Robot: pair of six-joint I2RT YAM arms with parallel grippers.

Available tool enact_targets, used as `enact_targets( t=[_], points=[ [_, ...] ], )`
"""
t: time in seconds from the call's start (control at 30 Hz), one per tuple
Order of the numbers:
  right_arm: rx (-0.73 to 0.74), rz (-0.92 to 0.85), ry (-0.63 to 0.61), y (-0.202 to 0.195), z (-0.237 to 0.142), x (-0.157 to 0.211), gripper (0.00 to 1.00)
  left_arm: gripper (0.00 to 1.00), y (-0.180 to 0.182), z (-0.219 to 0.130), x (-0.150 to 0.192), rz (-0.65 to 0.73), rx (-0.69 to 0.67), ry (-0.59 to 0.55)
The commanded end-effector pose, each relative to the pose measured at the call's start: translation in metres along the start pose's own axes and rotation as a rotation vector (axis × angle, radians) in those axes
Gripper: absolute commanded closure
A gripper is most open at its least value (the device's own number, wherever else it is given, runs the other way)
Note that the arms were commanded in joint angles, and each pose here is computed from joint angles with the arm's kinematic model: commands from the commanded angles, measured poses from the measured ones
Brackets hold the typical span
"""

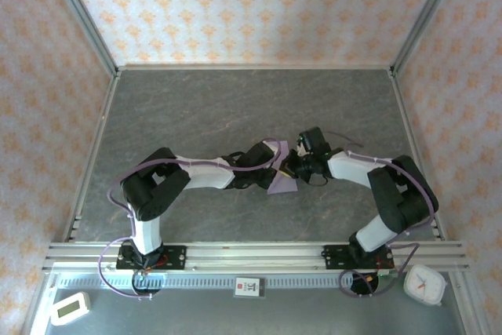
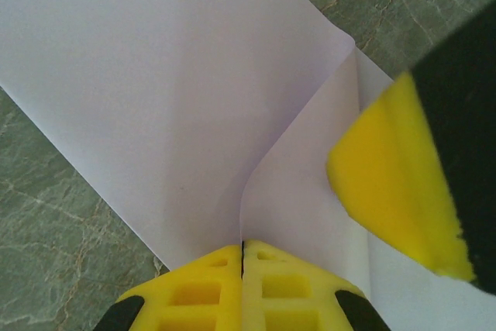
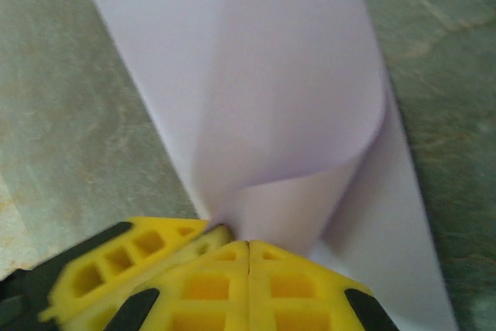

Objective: Fold a paper plane with a square sheet of paper (pick it up from the middle)

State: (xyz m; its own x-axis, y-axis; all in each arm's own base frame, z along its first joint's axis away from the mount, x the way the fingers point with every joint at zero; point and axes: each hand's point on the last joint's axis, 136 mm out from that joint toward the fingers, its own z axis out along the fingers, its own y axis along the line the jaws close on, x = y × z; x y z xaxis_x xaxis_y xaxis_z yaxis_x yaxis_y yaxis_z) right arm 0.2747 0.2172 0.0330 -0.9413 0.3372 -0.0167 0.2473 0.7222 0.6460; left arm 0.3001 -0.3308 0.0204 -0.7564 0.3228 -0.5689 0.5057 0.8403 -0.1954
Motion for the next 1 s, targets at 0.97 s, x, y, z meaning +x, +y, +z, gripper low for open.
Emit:
enact_targets(
  t=[0.97],
  points=[
    [0.086, 0.014, -0.066, -0.029, 0.006, -0.023, 1.0, 1.0, 0.02, 0.015, 0.036, 0.017, -0.069, 0.117]
  ],
)
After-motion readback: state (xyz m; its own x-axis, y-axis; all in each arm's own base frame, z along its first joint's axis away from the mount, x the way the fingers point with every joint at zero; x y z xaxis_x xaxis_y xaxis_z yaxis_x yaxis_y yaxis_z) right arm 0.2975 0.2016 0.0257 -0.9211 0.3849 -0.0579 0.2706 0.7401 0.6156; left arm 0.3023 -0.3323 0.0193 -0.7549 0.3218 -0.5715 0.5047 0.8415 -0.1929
